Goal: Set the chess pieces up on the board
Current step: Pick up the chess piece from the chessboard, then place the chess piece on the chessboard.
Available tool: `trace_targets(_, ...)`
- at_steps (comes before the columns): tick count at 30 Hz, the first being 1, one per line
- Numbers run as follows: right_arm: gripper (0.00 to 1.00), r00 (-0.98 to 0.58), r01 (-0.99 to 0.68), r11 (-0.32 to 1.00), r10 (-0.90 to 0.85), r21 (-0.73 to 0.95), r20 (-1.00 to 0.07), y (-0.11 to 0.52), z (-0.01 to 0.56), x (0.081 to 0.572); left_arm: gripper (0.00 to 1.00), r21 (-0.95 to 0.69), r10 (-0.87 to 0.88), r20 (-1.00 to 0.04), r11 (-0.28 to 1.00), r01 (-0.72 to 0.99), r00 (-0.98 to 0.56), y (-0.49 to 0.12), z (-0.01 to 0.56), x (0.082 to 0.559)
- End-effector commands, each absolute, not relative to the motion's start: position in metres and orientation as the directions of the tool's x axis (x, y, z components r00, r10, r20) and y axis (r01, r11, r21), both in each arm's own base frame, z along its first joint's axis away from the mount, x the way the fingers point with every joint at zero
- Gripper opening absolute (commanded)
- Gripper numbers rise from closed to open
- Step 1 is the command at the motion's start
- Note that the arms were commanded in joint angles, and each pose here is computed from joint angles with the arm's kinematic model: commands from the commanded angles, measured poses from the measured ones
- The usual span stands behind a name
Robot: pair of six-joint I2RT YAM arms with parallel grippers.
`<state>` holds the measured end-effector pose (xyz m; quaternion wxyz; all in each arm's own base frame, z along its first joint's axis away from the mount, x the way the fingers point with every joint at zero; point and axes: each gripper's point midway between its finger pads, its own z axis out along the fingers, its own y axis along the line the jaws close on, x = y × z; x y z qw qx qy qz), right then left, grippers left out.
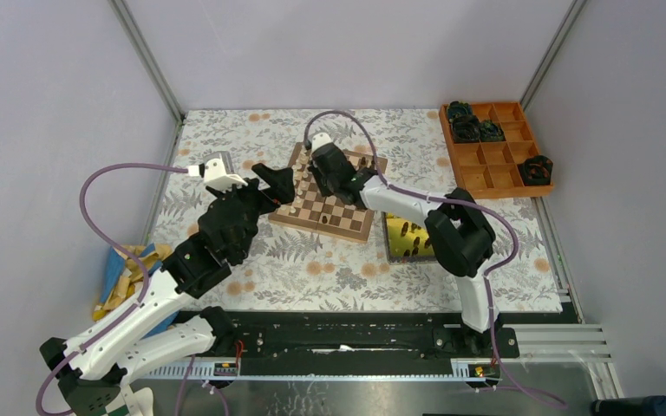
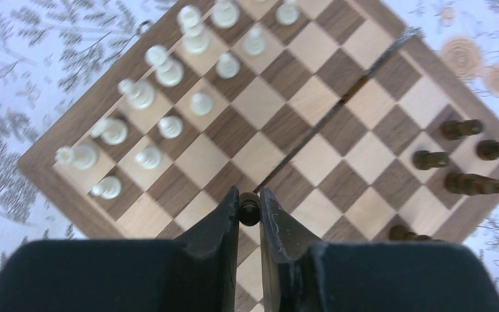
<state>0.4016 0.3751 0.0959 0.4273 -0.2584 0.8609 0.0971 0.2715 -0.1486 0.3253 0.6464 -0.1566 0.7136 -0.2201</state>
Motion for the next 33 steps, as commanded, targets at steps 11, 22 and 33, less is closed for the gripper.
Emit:
trace_targets(11, 0.10, -0.573, -0.246, 0.969, -0.156, -0.012, -0.805, 0.312, 0.105, 0.476, 0.99, -0.507, -0.501, -0.859, 0.861, 0.044, -0.104, -0.145, 0.322, 0.272)
trace_targets(22, 0.10, -0.608, -0.182, 0.983, -0.135, -0.027, -0.782, 0.295, 0.090, 0.488, 0.99, -0.501, -0.494, -0.863, 0.864, 0.044, -0.104, -0.145, 0.320, 0.272)
trace_targets(33, 0.10, -0.620, -0.157, 0.987, -0.130, -0.040, -0.773, 0.286, 0.088, 0.493, 0.99, -0.502, -0.495, -0.863, 0.864, 0.047, -0.102, -0.143, 0.320, 0.270)
